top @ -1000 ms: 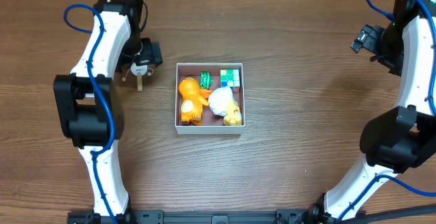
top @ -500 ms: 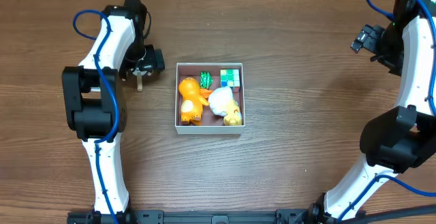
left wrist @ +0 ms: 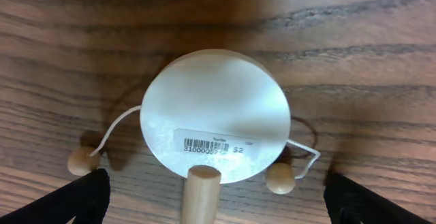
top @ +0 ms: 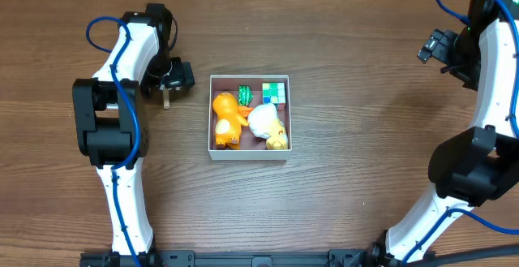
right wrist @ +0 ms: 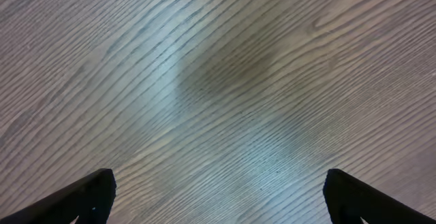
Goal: Pack container
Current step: 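Lower the left gripper and grasp the wooden toy's stick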
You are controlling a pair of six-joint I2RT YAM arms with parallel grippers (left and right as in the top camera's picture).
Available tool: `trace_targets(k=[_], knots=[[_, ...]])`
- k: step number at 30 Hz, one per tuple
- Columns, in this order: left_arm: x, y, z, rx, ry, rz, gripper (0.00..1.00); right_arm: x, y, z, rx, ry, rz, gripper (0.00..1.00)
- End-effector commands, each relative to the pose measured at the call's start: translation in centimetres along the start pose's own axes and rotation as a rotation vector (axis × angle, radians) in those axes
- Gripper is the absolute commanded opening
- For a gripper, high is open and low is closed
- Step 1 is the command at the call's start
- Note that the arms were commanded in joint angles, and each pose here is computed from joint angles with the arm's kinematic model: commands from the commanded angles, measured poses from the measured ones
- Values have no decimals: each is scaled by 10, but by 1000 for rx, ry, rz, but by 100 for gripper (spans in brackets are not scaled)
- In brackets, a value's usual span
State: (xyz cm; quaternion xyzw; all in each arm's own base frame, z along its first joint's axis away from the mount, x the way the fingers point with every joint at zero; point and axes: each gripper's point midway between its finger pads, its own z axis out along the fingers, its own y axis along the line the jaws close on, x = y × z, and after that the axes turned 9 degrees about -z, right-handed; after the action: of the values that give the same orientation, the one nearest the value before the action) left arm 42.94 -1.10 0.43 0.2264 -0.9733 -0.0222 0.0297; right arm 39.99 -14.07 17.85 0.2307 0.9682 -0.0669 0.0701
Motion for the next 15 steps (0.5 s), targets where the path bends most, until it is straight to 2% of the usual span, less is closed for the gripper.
trace_targets(k=[1, 15], knots=[[0, 3, 5, -10, 7, -18, 100, -1, -3, -6, 7, -21, 9, 100], [-3, -1, 6, 5, -5, -17, 100, -1, -3, -6, 7, -21, 9, 100]])
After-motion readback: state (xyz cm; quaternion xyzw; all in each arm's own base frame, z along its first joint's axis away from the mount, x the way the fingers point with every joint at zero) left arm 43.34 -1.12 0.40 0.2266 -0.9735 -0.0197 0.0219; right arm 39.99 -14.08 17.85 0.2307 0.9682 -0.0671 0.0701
